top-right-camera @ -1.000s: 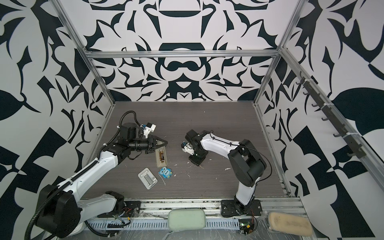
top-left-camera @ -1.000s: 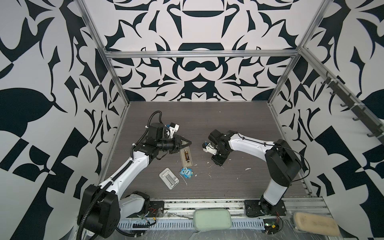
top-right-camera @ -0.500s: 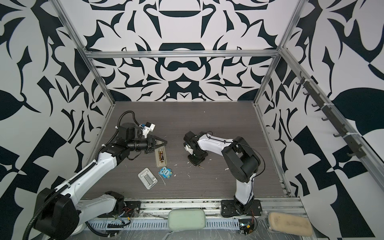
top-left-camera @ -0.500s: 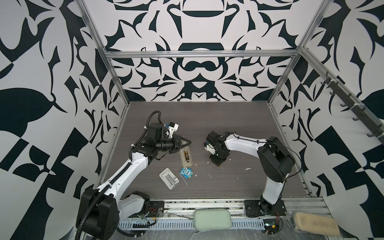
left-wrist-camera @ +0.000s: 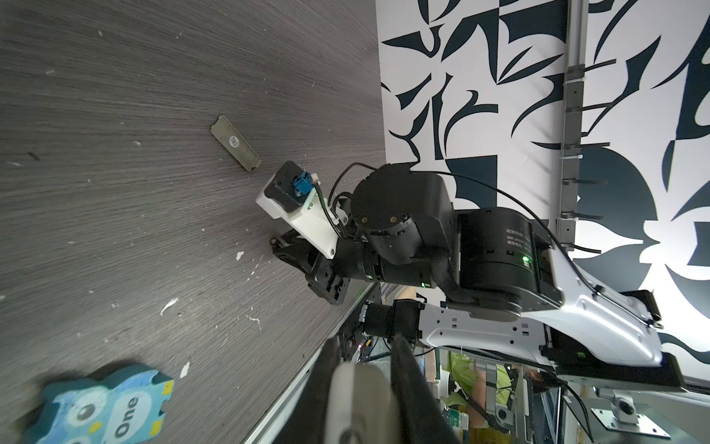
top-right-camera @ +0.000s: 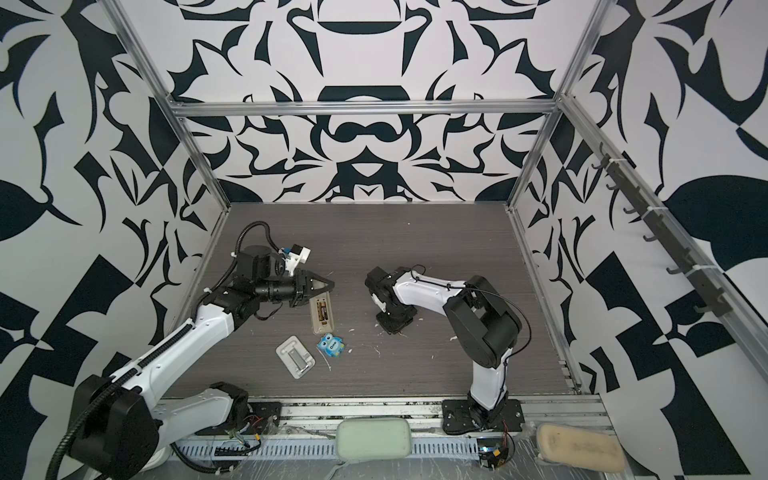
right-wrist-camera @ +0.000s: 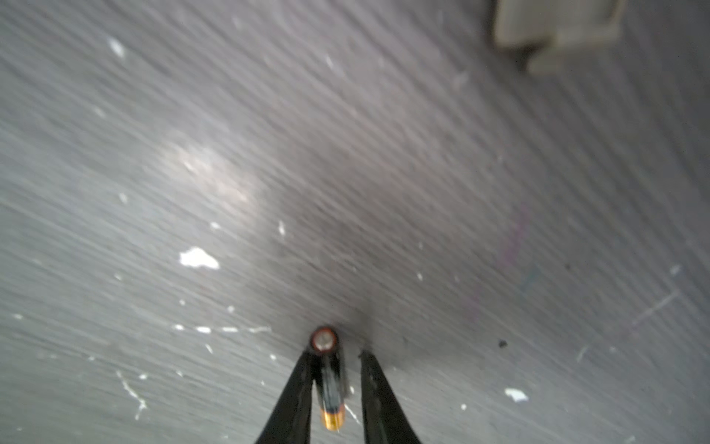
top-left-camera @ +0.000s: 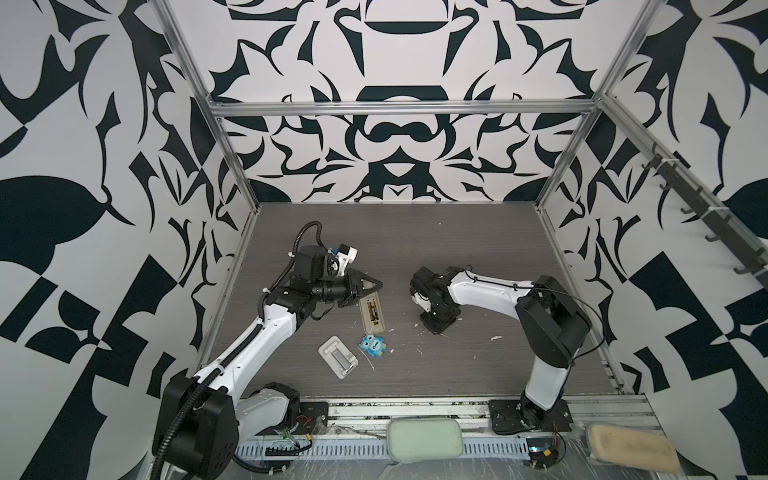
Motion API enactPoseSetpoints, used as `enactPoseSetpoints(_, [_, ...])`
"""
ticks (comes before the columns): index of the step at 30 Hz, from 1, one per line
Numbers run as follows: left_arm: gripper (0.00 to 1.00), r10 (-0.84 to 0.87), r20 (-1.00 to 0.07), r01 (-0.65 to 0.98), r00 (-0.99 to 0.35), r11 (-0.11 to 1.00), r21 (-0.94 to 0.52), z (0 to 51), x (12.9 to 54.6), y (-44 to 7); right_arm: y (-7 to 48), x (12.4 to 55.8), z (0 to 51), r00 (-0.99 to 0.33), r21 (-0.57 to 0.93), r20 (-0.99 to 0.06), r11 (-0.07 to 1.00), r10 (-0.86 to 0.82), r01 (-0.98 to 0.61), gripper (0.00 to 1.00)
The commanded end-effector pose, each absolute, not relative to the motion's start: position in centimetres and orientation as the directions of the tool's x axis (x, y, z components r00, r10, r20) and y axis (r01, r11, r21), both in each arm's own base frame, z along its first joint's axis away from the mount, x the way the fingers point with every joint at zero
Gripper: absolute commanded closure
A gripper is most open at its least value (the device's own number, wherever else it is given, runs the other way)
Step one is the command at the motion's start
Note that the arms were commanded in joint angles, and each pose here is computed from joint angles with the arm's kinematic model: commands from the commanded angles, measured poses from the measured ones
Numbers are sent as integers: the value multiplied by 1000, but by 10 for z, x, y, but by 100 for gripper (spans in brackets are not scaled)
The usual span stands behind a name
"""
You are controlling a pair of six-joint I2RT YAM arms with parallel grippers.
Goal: Load the batteries into the remote control
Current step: 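Carry the battery with the right gripper toward the remote in the left gripper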
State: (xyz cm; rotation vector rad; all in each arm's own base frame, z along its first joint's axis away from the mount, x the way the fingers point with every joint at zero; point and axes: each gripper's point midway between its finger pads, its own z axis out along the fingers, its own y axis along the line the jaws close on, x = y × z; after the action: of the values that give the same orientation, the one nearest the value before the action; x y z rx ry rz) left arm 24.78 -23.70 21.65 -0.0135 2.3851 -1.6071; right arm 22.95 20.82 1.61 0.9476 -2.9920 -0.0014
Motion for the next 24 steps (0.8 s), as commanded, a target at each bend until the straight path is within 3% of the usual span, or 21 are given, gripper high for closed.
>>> enactPoseSetpoints(1, [100,-150,-229,158,-962,379,-912,220,250,-238,200,222,26,-831,-17,7,831,-556,-556,75])
enactPoseSetpoints(9, [100,-149,-232,161,-961,379,-911,220,251,-238,203,217,16,-829,-6,30,829,-558,-559,81])
enactPoseSetpoints(15, [100,-150,-233,162,-961,378,-911,220,251,-238,203,219,13,-838,-12,18,838,-545,-546,91])
enactPoseSetpoints(19, [100,-157,-233,159,-960,381,-911,219,252,-237,212,222,33,-843,4,-65,844,-534,-536,99])
enactPoseSetpoints(24, [100,-216,-236,147,-947,359,-921,218,265,-238,227,223,87,-875,63,-175,882,-451,-467,100])
